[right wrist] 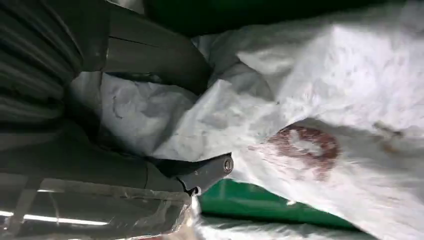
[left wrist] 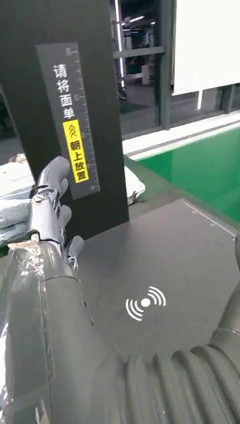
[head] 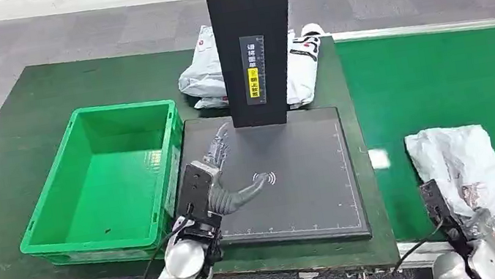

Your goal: Moved the parcel from conveyor to table for the left to box.

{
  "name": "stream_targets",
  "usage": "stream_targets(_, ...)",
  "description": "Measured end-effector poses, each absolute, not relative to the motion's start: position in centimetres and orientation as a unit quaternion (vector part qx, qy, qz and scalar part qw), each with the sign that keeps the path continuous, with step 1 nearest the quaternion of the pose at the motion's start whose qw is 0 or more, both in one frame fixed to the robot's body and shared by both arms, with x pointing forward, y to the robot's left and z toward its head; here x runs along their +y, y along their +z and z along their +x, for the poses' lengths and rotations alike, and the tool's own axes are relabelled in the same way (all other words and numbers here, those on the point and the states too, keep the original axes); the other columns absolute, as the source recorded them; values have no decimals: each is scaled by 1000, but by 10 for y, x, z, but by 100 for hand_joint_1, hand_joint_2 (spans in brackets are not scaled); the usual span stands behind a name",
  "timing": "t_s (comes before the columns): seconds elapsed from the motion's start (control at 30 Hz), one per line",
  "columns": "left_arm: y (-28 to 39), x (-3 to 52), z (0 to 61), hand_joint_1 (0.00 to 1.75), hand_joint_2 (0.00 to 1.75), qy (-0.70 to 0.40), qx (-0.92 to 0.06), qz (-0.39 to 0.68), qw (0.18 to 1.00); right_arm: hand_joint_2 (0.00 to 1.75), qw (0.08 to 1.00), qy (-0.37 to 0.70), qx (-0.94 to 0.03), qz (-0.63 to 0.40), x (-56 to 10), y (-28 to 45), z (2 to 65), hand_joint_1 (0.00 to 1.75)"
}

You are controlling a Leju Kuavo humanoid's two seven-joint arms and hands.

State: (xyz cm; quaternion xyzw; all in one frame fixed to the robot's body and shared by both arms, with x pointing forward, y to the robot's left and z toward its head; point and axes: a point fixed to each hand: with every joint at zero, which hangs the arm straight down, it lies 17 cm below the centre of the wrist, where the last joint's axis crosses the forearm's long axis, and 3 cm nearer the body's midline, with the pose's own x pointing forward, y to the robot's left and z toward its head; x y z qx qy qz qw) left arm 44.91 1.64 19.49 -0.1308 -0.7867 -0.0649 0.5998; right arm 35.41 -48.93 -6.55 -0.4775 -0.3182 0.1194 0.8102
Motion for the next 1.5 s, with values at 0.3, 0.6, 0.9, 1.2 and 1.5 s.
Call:
stream_targets(0.3, 193, 20, 450, 0, 175, -62, -786, -128, 601, 175, 811, 108, -337, -466, -483, -59, 365, 175)
stream_targets(0.6, 193, 29, 450, 0, 175, -55, -791, -118, 597, 175, 757, -2, -548, -357, -446, 45, 435, 175)
stream_targets(0.9, 197, 33, 443, 0, 175, -51, -791, -121, 597, 175, 643, -12, -669, -372, -426, 176, 448, 175)
stream_targets(1.2, 192, 41, 434, 0, 175, -45, -790, -118, 600, 175, 555, -12, -743, -373, -408, 243, 442, 175)
stream_targets(1.5, 192, 45, 430, 0, 175, -42, -793, -121, 595, 175, 547, 50, -784, -290, -333, 265, 468, 175)
